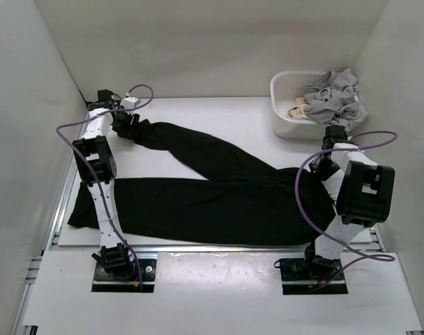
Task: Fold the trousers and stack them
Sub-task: Flatten the trousers out
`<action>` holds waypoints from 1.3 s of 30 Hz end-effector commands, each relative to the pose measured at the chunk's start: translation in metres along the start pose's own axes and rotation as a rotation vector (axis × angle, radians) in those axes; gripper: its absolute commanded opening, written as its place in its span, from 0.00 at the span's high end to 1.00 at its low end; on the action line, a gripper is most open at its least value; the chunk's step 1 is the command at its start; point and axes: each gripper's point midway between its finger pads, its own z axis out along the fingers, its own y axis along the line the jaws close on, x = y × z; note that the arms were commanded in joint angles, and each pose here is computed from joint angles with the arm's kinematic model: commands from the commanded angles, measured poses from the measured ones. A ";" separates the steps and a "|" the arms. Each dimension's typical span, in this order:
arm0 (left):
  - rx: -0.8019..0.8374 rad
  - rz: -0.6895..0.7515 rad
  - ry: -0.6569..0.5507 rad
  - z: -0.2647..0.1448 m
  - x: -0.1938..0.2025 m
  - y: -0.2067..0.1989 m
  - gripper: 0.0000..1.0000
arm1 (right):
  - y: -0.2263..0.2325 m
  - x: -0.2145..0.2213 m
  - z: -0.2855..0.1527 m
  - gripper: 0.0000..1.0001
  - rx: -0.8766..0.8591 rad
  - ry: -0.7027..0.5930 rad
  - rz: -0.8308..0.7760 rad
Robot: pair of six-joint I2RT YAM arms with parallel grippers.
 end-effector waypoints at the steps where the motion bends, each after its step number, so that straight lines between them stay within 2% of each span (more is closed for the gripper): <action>1: 0.020 0.002 0.041 0.013 0.019 -0.004 0.41 | 0.003 -0.018 0.009 0.59 0.012 -0.031 0.058; 2: 0.025 0.007 0.048 0.014 0.022 -0.005 0.61 | 0.005 -0.015 0.013 0.63 0.004 -0.017 0.057; 3: 0.030 0.004 0.055 0.016 0.025 -0.007 0.86 | 0.006 -0.012 0.014 0.68 -0.007 -0.007 0.057; 4: 0.025 0.002 0.067 0.011 0.027 -0.008 0.86 | 0.007 -0.008 0.018 0.73 -0.007 0.010 0.054; 5: 0.025 0.002 0.068 0.003 0.025 -0.010 0.86 | 0.008 -0.007 0.018 0.88 -0.014 0.016 0.054; 7: -0.004 0.032 0.083 -0.011 0.024 -0.008 0.86 | 0.005 -0.004 0.019 1.00 -0.007 0.025 0.053; 11: -0.087 0.094 0.086 -0.057 0.016 -0.007 0.86 | -0.011 -0.011 -0.002 1.00 0.031 -0.034 0.035; 13: -0.141 0.122 0.063 -0.088 0.004 -0.006 0.86 | -0.020 -0.008 -0.016 0.92 0.031 -0.050 0.012; 15: -0.182 0.131 0.090 -0.105 0.012 -0.007 0.86 | -0.029 -0.002 -0.023 0.91 0.046 -0.049 -0.003; 16: -0.186 0.129 0.101 -0.108 0.016 -0.010 0.86 | -0.035 -0.002 -0.029 0.86 0.040 -0.062 -0.012; 17: -0.178 0.135 0.112 -0.109 0.022 -0.013 0.86 | -0.034 -0.005 -0.033 0.79 0.032 -0.073 -0.021; 18: -0.154 0.124 0.145 -0.104 0.038 -0.021 0.86 | -0.034 -0.002 -0.035 0.62 0.018 -0.067 -0.033; 21: -0.136 0.099 0.186 -0.102 0.057 -0.031 0.86 | -0.020 -0.012 -0.053 0.42 -0.065 -0.095 -0.059; 22: -0.131 0.088 0.192 -0.103 0.059 -0.033 0.86 | -0.017 -0.014 -0.060 0.39 -0.085 -0.094 -0.058; 26: -0.121 0.068 0.208 -0.105 0.065 -0.038 0.86 | 0.012 -0.030 -0.071 0.34 -0.182 -0.092 -0.065; 31: -0.155 0.063 0.221 -0.110 0.065 -0.033 0.86 | 0.035 -0.030 -0.042 0.35 -0.202 -0.024 -0.049; 35: -0.184 0.066 0.231 -0.114 0.065 -0.028 0.86 | 0.040 -0.008 -0.013 0.36 -0.177 0.047 -0.080; 39: -0.231 0.009 0.223 -0.122 0.061 -0.015 0.86 | 0.032 0.027 0.000 0.36 -0.131 0.116 -0.104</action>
